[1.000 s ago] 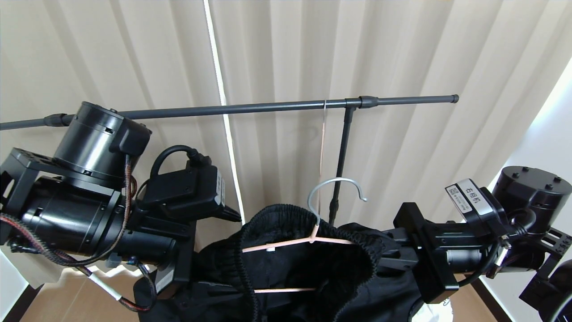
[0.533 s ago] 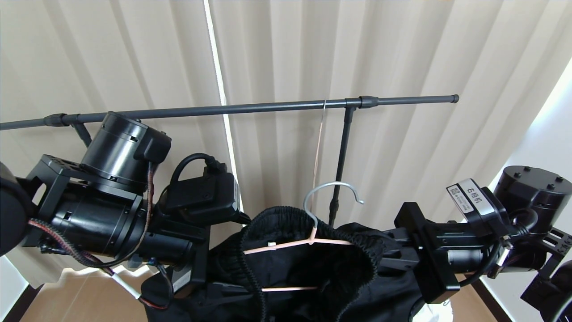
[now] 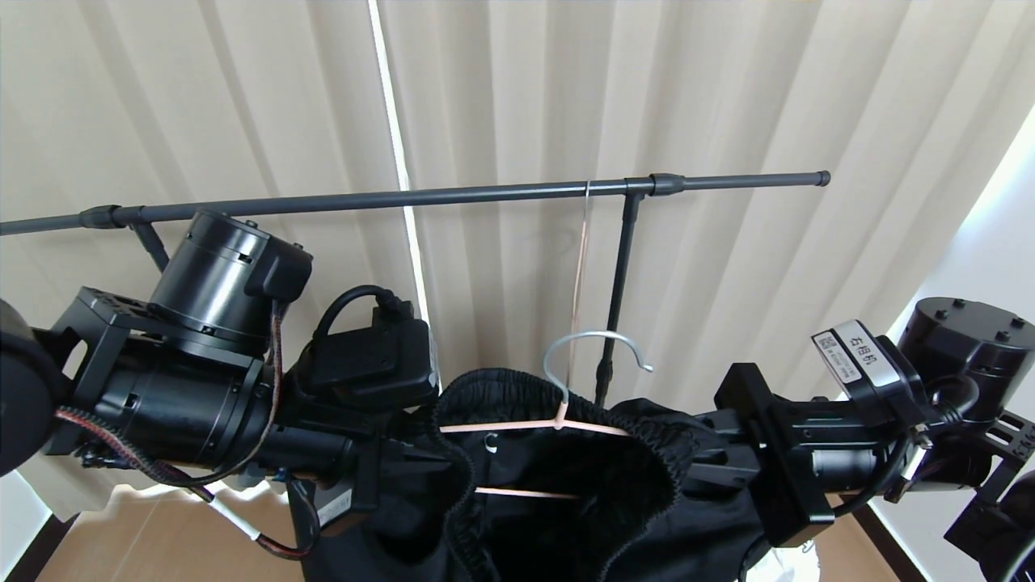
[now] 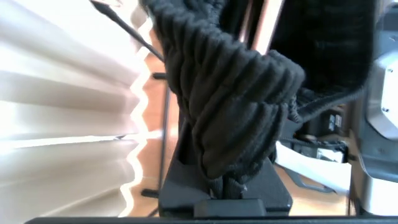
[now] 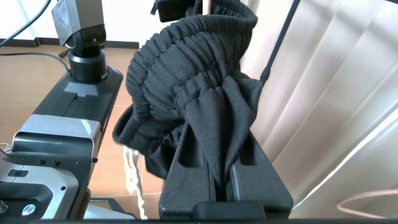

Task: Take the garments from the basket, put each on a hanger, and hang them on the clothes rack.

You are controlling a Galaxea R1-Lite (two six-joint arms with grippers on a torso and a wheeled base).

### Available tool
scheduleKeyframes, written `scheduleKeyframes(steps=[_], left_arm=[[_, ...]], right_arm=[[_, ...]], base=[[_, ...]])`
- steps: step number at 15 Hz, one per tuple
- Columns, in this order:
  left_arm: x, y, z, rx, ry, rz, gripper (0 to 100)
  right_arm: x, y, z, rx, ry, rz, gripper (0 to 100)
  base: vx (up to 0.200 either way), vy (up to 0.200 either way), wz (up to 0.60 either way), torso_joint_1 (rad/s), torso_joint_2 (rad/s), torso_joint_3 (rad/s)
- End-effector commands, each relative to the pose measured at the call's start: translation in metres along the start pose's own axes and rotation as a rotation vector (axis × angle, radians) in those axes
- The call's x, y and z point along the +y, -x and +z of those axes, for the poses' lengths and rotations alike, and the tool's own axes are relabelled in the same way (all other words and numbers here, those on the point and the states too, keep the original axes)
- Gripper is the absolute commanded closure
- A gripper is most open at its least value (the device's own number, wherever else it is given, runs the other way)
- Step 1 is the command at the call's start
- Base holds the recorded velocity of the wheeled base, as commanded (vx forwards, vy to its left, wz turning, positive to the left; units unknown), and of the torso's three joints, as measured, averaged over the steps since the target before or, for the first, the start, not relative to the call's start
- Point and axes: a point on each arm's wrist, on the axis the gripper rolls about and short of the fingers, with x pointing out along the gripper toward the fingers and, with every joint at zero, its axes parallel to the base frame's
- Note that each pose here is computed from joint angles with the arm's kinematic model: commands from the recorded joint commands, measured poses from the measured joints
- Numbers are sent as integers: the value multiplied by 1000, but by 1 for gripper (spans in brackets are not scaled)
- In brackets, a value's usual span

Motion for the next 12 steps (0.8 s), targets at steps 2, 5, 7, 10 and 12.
scheduleKeyframes(steps=[2,5,7,10,12], left_arm=[[0,1,-1,-20,-11,28,100],[1,4,-2,2,-17,117,100],[0,7,1,-11,-10,164,100],[1,7,2,-27,-18,184,100],[0,12,4,-37,-22,196,100]], right_arm=[[-1,-1,1,0,2,-6,100],[-3,-1,1,-1,8,-14,100],[-4,-2,2,3,5,-31,100],[-3,-1,0,11,1,-54,0],[-5,1,2,7,10,-66,0]], base=[[0,0,0,0,0,0],[0,0,0,0,0,0],[0,0,0,0,0,0],[0,0,0,0,0,0],[0,0,0,0,0,0]])
